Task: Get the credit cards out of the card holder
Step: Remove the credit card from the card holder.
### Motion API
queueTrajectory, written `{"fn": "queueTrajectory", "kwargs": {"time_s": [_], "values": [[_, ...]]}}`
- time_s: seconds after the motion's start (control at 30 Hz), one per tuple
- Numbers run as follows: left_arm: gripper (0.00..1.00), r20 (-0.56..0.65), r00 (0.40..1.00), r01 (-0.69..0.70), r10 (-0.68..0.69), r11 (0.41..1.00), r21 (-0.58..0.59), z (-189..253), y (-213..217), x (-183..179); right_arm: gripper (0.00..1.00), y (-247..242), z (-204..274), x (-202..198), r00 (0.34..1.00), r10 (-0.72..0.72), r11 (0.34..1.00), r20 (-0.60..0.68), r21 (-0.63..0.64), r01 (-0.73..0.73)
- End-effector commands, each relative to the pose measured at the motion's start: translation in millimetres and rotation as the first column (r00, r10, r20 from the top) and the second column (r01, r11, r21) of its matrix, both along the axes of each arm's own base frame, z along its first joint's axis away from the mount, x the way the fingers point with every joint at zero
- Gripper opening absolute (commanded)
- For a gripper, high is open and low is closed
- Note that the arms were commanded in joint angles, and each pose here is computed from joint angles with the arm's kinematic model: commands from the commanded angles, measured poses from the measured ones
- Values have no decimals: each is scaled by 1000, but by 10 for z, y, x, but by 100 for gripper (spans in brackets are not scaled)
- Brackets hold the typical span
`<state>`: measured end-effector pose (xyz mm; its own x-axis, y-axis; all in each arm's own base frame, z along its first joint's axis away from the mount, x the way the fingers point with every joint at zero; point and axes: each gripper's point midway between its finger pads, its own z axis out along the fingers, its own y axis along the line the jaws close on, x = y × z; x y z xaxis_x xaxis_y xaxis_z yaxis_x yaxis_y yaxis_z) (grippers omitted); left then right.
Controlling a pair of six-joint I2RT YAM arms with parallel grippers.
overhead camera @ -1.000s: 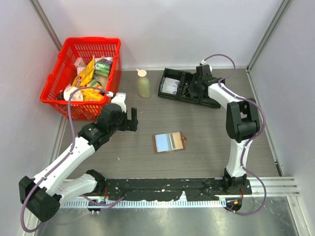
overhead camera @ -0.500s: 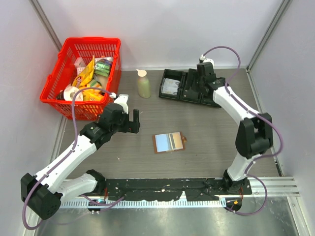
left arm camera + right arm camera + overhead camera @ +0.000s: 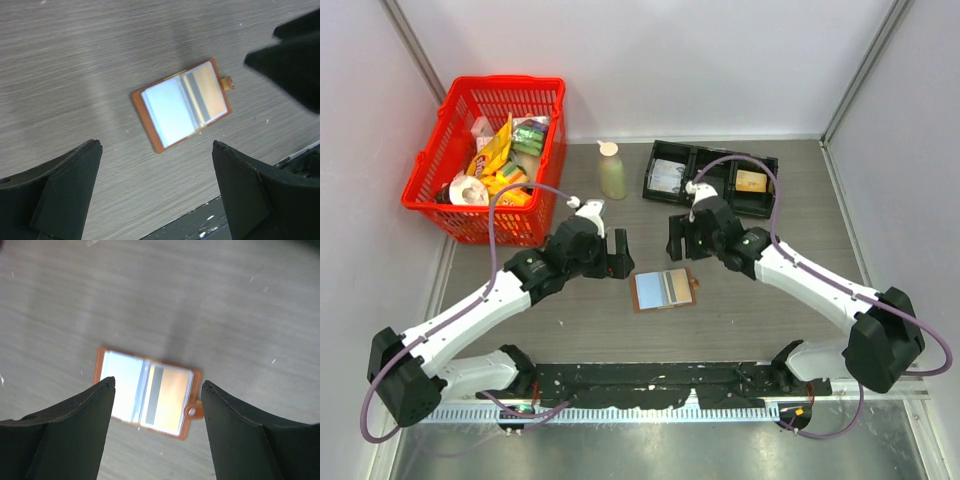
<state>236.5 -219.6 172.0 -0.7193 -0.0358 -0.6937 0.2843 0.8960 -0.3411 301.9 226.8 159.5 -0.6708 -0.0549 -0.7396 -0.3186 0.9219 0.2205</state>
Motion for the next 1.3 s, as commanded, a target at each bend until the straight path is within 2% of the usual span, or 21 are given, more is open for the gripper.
{"fn": "queueTrajectory", "kwargs": {"time_s": [0.0,0.2,0.47,0.73,0.93,1.1,1.27], "values": [[97,-13,997,-80,79,990,-118,51,-233,42,74,174,-54,-238,999,43,995,-28,96,-40],[98,-48,992,-119,113,983,-141,-144,-425,-25,68,277,-388,-402,992,62,986,-113,160,-44],[96,-101,987,-134,122,984,-121,-470,-599,-17,62,188,-857,-440,981,31,997,-193,76,-17],[92,-140,984,-125,113,989,-81,-720,-710,-26,57,26,-1116,-410,978,-39,999,-203,-9,38],[89,-178,979,-108,96,992,-60,-879,-787,-65,55,2,-1190,-445,974,-42,999,-221,-22,39],[86,-162,984,-87,74,993,-77,-789,-909,-85,54,-1,-1043,-430,979,-46,999,-198,-5,46],[78,-146,988,-70,55,992,-101,-727,-1021,-83,54,-95,-953,-389,982,-82,996,-169,-41,76]]}}
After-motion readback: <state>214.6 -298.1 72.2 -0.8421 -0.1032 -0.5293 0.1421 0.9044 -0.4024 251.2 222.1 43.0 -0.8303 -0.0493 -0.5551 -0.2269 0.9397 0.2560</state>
